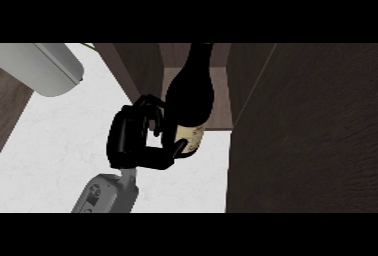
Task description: Pick up the wine, place it into the cabinet and close the cabinet
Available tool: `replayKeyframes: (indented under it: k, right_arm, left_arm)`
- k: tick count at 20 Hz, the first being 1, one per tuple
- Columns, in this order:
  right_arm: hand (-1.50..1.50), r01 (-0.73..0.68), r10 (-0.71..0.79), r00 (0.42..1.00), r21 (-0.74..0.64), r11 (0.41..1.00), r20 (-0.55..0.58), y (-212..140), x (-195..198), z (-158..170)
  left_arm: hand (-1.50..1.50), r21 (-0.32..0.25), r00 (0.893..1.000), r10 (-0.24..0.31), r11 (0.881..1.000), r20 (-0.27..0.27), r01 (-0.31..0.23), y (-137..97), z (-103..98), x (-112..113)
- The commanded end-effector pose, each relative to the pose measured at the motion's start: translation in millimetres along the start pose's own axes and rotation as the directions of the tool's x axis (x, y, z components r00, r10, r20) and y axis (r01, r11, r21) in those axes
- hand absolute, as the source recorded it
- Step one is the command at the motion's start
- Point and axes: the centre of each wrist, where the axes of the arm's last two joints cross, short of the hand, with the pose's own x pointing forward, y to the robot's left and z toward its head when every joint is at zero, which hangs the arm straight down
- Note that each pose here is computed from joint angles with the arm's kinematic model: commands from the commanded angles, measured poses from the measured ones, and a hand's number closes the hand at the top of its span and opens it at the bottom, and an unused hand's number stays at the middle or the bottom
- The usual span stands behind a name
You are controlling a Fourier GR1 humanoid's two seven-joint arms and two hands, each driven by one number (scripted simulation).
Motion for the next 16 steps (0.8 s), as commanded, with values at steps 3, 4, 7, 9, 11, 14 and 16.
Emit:
replayKeyframes:
  k: [3, 4, 7, 9, 11, 14, 16]
  right_arm:
    - [-1.5, -0.006, 0.006, 1.0, 0.01, 1.0, -0.006, -4.2, 10.6, -6.6]
    - [-1.5, -0.004, 0.004, 1.0, 0.01, 1.0, 0.011, 2.0, 7.8, -6.1]
    - [-1.5, -0.007, 0.007, 1.0, 0.006, 1.0, 0.017, 7.6, -11.8, -13.8]
    - [-1.5, -0.005, 0.005, 1.0, -0.005, 1.0, 0.004, 3.8, 3.9, 3.3]
    - [-1.5, -0.002, 0.002, 1.0, -0.001, 1.0, 0.001, -4.4, 0.9, -8.3]
    - [-1.5, -0.009, 0.01, 1.0, 0.014, 1.0, -0.006, -15.5, -9.1, 4.7]
    - [-1.5, -0.005, 0.005, 1.0, 0.005, 1.0, -0.008, -4.4, -13.5, -3.2]
  left_arm:
    - [1.5, -0.037, 0.993, -0.112, 0.993, -0.033, 0.111, -12.7, -16.1, -29.1]
    - [1.5, -0.029, 0.991, -0.123, 0.992, -0.05, 0.121, -22.0, -16.8, -35.8]
    - [1.5, -0.019, 0.989, -0.139, 0.99, -0.052, 0.138, -24.9, -8.7, -46.5]
    - [1.5, -0.013, 0.989, -0.137, 0.991, -0.047, 0.136, -31.5, -17.1, -42.5]
    - [1.5, 0.021, 0.991, -0.114, 0.993, -0.065, 0.116, -42.2, -15.0, -49.7]
    - [1.5, 0.025, 0.989, -0.119, 0.992, -0.085, 0.121, -41.2, -17.1, -67.0]
    - [1.5, 0.028, 0.989, -0.119, 0.992, -0.092, 0.122, -17.1, -17.0, -73.9]
